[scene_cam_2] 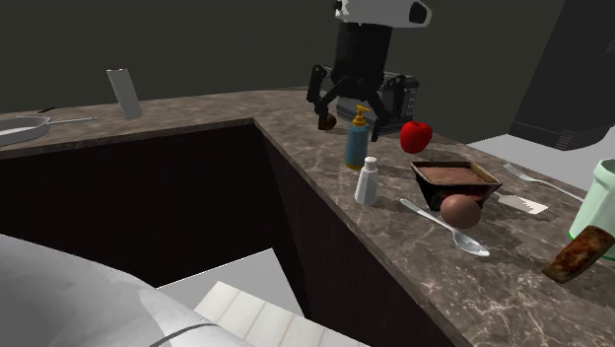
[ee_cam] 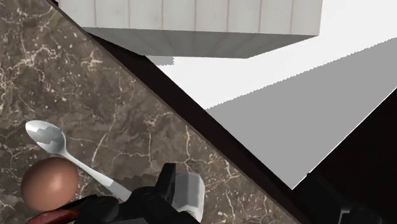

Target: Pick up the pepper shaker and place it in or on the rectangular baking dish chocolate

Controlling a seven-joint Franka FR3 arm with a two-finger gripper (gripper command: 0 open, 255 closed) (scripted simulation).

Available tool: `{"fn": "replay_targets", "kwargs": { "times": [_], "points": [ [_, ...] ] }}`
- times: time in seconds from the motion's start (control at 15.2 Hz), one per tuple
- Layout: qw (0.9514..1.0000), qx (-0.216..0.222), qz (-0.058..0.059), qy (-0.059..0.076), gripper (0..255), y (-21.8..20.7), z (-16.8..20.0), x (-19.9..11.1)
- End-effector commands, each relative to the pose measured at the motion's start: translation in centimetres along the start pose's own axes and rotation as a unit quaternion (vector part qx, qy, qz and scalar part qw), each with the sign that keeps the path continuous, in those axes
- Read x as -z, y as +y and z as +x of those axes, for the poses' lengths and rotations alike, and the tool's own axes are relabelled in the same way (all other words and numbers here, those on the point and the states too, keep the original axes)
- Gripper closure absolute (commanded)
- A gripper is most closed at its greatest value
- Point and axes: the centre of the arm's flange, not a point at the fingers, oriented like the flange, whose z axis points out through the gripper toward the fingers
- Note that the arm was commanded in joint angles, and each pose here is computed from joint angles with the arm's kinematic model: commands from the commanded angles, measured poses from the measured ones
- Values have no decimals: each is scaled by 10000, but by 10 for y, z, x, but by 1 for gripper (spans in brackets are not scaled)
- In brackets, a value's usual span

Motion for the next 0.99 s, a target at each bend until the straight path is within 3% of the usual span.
{"fn": "replay_targets", "kwargs": {
  "times": [0.0,0.53,0.92],
  "points": [
    [9998,-186,15,57,0,6,21,-12],
    [9956,-902,75,247,0,40,106,-55],
    [9950,-956,79,261,0,42,114,-84]
  ]
}}
